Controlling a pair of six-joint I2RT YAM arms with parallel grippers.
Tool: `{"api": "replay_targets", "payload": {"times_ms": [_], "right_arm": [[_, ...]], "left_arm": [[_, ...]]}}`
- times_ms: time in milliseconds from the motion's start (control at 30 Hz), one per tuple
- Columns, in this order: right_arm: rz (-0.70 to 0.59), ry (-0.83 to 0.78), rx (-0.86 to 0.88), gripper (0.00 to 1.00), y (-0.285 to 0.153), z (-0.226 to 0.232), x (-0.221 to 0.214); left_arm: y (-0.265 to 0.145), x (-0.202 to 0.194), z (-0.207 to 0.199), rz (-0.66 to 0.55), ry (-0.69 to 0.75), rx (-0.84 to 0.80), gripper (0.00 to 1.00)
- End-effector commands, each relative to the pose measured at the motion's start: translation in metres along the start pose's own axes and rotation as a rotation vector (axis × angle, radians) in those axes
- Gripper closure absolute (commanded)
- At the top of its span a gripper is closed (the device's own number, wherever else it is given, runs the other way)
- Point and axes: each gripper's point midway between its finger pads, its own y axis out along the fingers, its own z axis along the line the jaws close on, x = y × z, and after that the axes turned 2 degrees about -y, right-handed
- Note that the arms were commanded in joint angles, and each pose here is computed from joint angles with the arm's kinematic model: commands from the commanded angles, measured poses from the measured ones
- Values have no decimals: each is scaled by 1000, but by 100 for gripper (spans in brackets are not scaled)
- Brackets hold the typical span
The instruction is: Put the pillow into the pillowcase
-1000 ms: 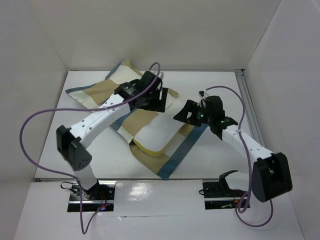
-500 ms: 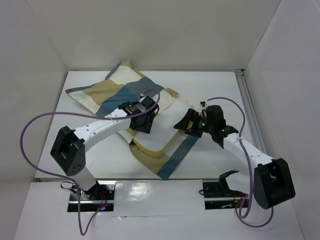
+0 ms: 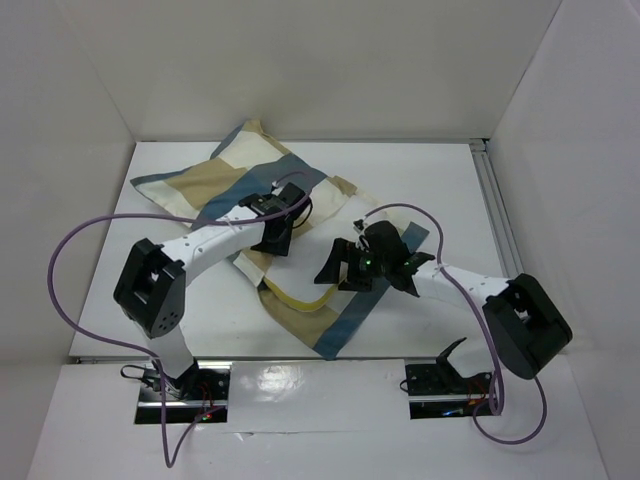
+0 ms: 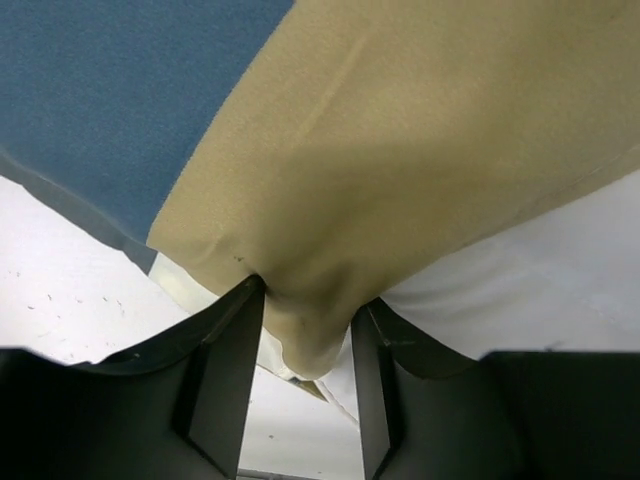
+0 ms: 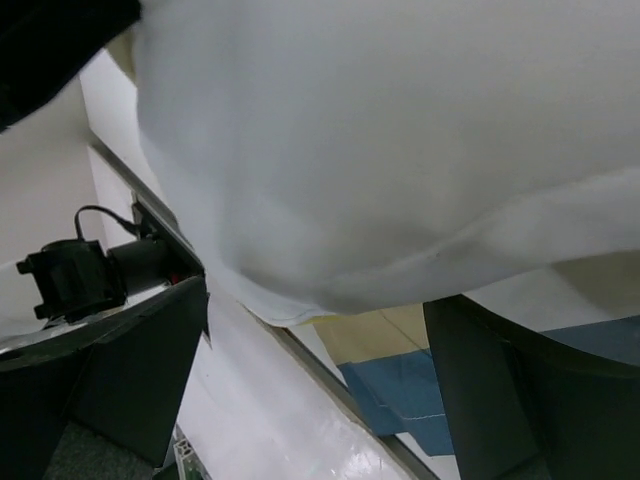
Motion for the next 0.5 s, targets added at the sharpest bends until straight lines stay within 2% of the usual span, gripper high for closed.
{"api": "replay_targets", "payload": {"times_ms": [0, 67, 100, 133, 167, 200, 300, 400, 433, 467], "right_arm": [[-83, -43, 33, 6, 7, 18, 24], [-83, -38, 29, 17, 14, 14, 21], [-93, -35, 40, 25, 14, 17, 24], [-90, -33, 37, 36, 17, 15, 24], [-94, -35, 41, 57, 19, 15, 25], [-94, -35, 41, 68, 19, 15, 25], [-117, -42, 43, 99, 18, 20, 33], [-172, -87, 60, 100, 14, 34, 51], [-187, -110, 74, 100, 11, 41, 57], [-216, -160, 97, 100, 5, 56, 68]], "left_arm": [[-19, 19, 20, -54, -66, 5, 49], [-27, 19, 21, -60, -71, -11, 50], [-27, 18, 24, -54, -80, -17, 51], [-30, 19, 25, -61, -75, -21, 55], [-32, 20, 26, -60, -86, -37, 59], [-35, 21, 20, -54, -78, -72, 71], [-45, 24, 7, -47, -74, -157, 98], [-79, 35, -9, -52, -77, -314, 100], [-109, 44, -30, -67, -55, -451, 100], [-127, 53, -38, -104, -49, -500, 100]]}}
